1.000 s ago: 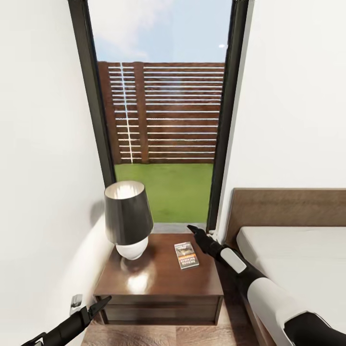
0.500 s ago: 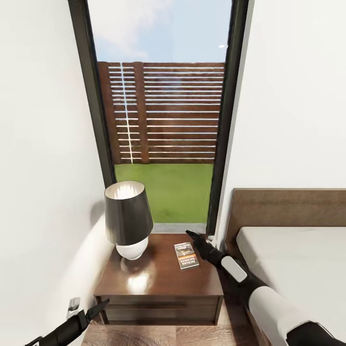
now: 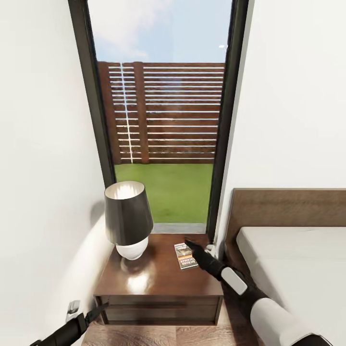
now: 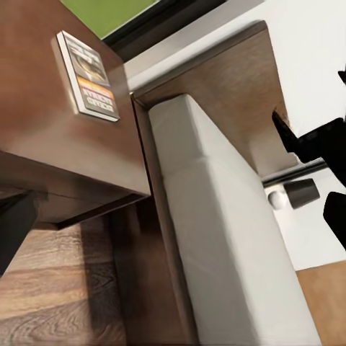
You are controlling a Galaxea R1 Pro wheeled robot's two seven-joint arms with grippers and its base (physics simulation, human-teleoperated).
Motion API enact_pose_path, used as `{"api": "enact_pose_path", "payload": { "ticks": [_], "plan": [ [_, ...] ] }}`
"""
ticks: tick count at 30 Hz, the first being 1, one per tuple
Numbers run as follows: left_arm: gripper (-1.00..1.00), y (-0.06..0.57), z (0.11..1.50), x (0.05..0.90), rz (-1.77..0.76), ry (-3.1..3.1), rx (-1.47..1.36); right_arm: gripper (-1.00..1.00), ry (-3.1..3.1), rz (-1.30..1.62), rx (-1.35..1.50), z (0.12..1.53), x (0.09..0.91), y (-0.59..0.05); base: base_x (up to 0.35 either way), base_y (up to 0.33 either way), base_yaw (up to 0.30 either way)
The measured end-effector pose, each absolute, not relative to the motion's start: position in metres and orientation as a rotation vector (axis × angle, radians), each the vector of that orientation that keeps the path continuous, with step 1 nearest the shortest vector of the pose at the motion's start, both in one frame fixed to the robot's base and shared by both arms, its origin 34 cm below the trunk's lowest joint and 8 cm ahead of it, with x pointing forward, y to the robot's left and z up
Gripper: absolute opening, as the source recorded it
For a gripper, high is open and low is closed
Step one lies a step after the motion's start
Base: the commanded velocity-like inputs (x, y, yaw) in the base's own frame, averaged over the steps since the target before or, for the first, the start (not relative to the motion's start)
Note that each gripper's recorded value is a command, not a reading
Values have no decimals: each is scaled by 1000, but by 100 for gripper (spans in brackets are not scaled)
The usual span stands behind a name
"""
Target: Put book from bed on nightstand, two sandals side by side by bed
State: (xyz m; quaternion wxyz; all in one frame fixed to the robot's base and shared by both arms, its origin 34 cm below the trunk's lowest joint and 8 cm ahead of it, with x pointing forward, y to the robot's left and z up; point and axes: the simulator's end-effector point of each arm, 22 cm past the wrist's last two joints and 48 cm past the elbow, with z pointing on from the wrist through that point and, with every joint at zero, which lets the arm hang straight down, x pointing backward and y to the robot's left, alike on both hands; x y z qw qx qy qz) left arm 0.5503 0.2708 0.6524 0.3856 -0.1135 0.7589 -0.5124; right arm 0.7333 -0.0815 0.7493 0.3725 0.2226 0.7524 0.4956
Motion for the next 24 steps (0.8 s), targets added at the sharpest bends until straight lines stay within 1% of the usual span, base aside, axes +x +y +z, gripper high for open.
{"api": "enact_pose_path", "payload": {
  "ticks": [14, 24],
  "plan": [
    [100, 272, 637, 536, -1278, 1966, -304, 100, 1957, 1386, 618, 689, 668, -75, 0, 0, 0],
    [100, 272, 636, 535, -1276, 1970, -306, 100, 1955, 1441, 653, 670, 643, -80, 0, 0, 0]
  ]
}}
